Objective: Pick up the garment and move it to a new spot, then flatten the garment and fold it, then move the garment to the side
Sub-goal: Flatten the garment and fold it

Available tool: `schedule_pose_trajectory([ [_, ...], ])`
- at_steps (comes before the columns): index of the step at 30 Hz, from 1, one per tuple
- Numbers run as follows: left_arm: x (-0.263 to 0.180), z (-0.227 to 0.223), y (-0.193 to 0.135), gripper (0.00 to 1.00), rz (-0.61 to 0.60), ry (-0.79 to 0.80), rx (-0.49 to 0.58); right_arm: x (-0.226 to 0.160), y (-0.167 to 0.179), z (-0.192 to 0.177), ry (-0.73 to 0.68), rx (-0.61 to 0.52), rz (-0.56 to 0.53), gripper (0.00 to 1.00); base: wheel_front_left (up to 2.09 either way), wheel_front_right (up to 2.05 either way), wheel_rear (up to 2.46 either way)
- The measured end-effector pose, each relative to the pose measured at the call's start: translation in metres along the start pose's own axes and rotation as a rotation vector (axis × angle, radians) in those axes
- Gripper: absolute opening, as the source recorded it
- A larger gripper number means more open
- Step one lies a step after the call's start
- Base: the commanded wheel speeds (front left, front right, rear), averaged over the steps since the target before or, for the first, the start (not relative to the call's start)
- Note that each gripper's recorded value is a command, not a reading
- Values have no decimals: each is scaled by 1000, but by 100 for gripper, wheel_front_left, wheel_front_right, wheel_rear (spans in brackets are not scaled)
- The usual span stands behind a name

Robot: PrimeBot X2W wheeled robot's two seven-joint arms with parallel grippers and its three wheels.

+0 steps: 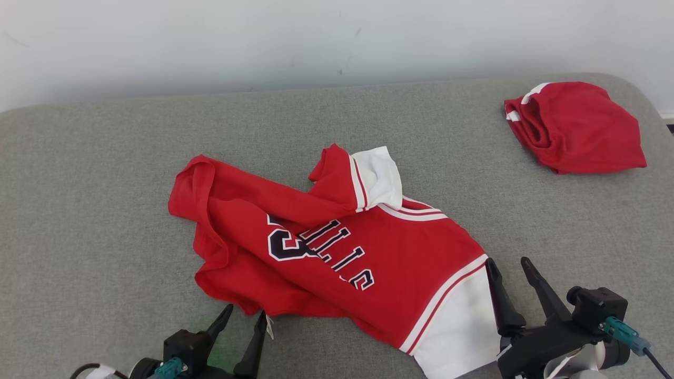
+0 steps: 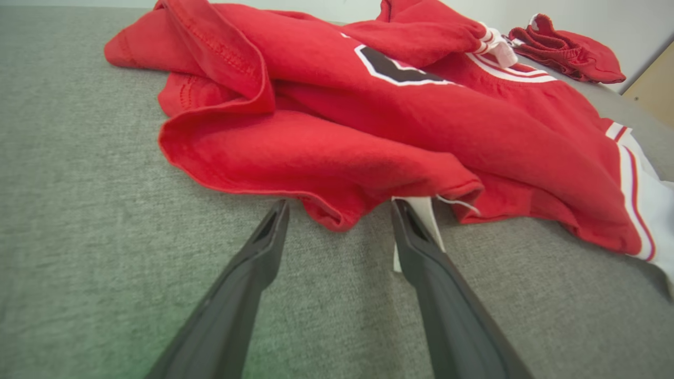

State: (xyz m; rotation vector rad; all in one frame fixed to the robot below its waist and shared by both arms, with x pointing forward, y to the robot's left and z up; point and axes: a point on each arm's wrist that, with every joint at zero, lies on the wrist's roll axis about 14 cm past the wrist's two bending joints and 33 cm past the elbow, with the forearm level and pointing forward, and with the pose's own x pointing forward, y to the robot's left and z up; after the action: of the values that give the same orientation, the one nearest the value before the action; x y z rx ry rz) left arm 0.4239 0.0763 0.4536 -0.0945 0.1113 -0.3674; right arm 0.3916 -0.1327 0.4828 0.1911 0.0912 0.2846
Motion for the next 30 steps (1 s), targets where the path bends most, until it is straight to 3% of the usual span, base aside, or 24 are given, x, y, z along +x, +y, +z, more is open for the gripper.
schedule_pose_trajectory([
  [1, 1, -1, 0, 100, -1, 5, 1, 0, 0, 0, 0, 0, -1, 100, 0, 0, 0],
  [2, 2, -4, -1, 81, -2, 15, 4, 0, 0, 0, 2, 0, -2, 100, 0, 0, 0],
  [3, 2, -5, 0, 47, -1, 20, 8, -1, -1, 0, 2, 0, -2, 100, 0, 0, 0],
  [4, 3, -7, 1, 7, 4, 27, 14, -1, 0, 0, 2, 0, -1, 100, 0, 0, 0],
  [5, 3, -8, 1, 0, 5, 31, 22, -1, 0, 0, 2, -1, -2, 100, 0, 0, 0],
  [17, -14, 20, 11, 0, 60, -62, 14, -1, 10, 1, -4, 1, 24, 100, 0, 0, 0],
  [30, -75, 41, 49, 0, 197, -129, 38, 7, 31, 0, -3, 8, 88, 100, 0, 0, 0],
])
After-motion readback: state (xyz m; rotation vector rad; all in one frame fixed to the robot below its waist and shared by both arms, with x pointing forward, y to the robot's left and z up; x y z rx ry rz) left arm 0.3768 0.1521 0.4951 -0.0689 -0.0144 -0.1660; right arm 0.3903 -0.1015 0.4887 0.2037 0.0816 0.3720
